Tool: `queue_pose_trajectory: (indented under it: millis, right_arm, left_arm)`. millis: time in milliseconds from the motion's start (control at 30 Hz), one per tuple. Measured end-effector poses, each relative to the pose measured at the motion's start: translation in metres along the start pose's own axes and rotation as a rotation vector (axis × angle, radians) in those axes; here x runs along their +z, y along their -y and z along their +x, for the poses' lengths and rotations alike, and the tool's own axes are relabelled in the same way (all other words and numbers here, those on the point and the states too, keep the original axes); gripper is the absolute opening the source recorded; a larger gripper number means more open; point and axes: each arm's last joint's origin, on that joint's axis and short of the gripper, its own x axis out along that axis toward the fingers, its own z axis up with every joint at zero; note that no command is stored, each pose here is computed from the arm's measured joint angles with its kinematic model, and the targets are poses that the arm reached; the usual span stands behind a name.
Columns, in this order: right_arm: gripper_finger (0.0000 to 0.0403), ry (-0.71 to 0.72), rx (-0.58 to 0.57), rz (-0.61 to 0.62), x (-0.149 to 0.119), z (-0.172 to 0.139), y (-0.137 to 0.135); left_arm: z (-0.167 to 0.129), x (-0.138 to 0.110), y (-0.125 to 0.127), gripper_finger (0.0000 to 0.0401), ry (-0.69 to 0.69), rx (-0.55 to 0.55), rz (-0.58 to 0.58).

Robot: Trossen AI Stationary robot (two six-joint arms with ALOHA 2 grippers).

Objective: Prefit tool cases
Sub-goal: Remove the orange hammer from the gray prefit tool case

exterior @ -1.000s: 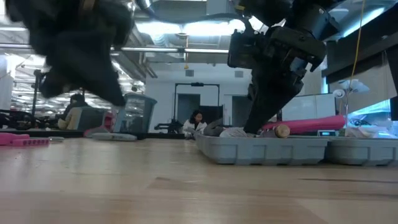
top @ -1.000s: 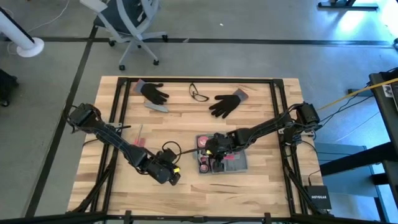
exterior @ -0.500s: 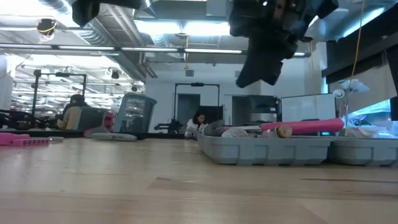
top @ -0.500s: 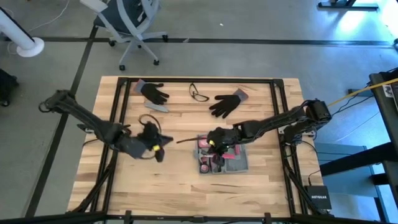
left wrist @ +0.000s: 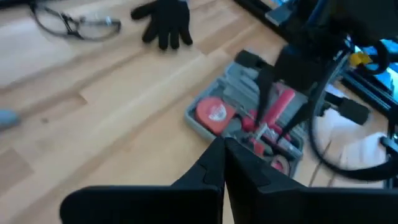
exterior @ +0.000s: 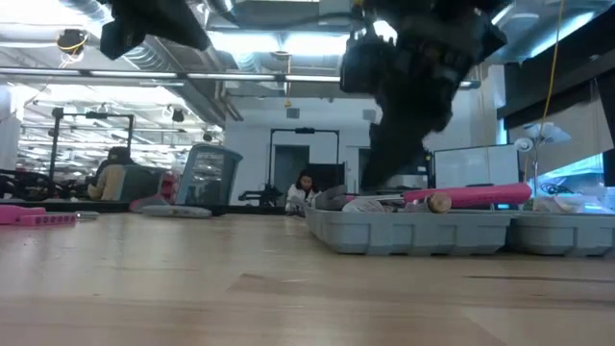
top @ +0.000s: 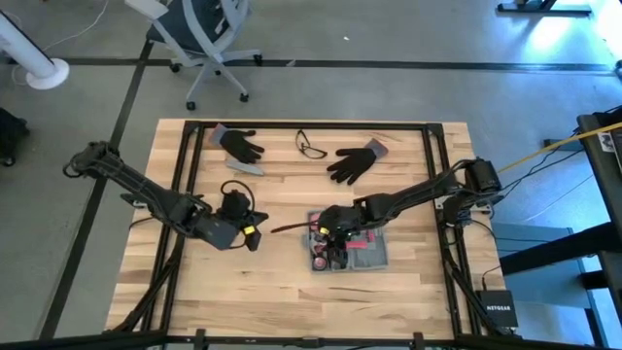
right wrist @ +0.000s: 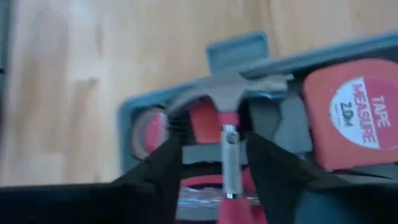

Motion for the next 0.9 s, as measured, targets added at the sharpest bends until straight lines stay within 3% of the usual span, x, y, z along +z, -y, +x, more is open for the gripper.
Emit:
queue_pose_trajectory:
  millis: [167, 500, 767, 900]
  right_arm:
    - [0.0209, 0.011, -0.053, -0.012, 0.000, 0.002, 0.002]
    - [0.0160, -0.044, -0.084, -0.051, -0.006, 0.011, 0.006]
    - [0.0151, -0.046, -0.089, -0.054, -0.008, 0.022, 0.008]
    - [0.0089, -0.063, -0.090, -0.052, -0.009, 0.022, 0.009]
  left_arm:
    - [0.006, -0.006, 0.002, 0.0000, -0.040, 0.005, -0.032]
    - [0.007, -0.007, 0.002, 0.0000, -0.046, 0.009, -0.006]
    - [0.007, -0.007, 0.002, 0.0000, -0.048, 0.012, -0.001]
    - [0.007, -0.007, 0.002, 0.0000, -0.048, 0.012, -0.002]
